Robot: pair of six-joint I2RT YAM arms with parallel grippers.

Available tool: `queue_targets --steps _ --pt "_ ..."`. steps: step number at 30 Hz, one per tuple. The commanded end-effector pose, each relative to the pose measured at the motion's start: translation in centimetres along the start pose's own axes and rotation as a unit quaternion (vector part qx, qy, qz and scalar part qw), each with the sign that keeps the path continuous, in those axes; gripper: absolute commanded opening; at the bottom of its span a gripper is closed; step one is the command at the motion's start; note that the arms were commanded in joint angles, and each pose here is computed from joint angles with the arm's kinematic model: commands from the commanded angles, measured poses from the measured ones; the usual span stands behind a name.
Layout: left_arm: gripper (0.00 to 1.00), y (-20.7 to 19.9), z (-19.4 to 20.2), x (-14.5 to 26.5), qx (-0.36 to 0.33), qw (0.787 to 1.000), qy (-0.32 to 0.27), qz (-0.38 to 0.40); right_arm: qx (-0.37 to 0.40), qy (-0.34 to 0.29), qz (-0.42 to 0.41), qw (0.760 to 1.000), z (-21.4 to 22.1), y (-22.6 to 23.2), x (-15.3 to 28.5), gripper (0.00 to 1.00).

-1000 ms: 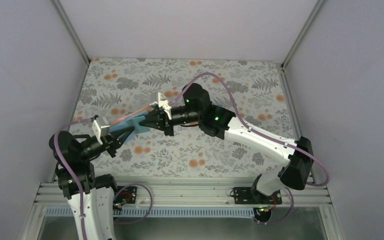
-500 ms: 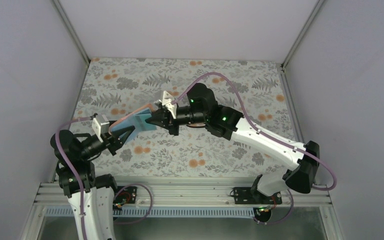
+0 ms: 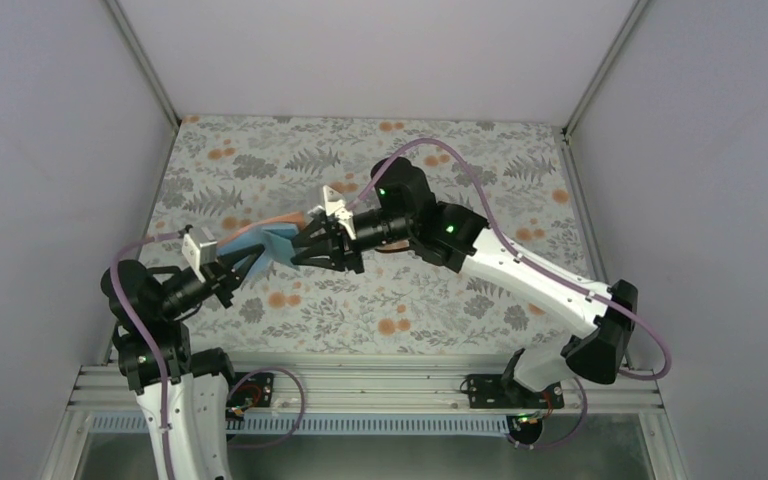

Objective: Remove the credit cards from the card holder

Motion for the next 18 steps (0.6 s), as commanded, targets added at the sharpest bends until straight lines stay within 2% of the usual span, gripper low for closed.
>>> queue_targets --steps 1,5,11,14,18 --pt "0.02 0.0 -0.7 0.1 -0.014 1.0 -0.013 -0.011 -0.005 -0.009 -0.037 0.999 -0.1 -0.1 -1.1 0.29" --pt "0.02 -0.2 -0.6 0.2 -0.011 1.0 -0.013 -0.009 -0.006 -0.027 -0.025 0.999 -0.8 -0.5 -1.4 0.23" --pt "0.02 -0.1 -0.4 0.1 -0.007 1.0 -0.014 -0.01 -0.006 -0.038 -0.023 0.999 -0.4 -0.3 -2.7 0.21" --pt "0.02 0.0 -0.4 0.1 -0.002 1.0 -0.016 -0.009 0.001 -0.023 -0.074 0.997 0.1 0.9 -4.1 0.32" --pt "0.02 -0.1 -0.4 0.1 -0.005 1.0 -0.016 -0.009 0.003 -0.017 -0.057 0.998 0.4 0.9 -4.7 0.45"
Point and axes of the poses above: each gripper's point midway between its finger pads, its own x axis back along the fingers, its own y axis along the line the jaws close on, z = x × y, the point moved 7 cm from there along x, back along the fingers, and after that the axes turned 7 degrees about -x, right-handed, at the moved point
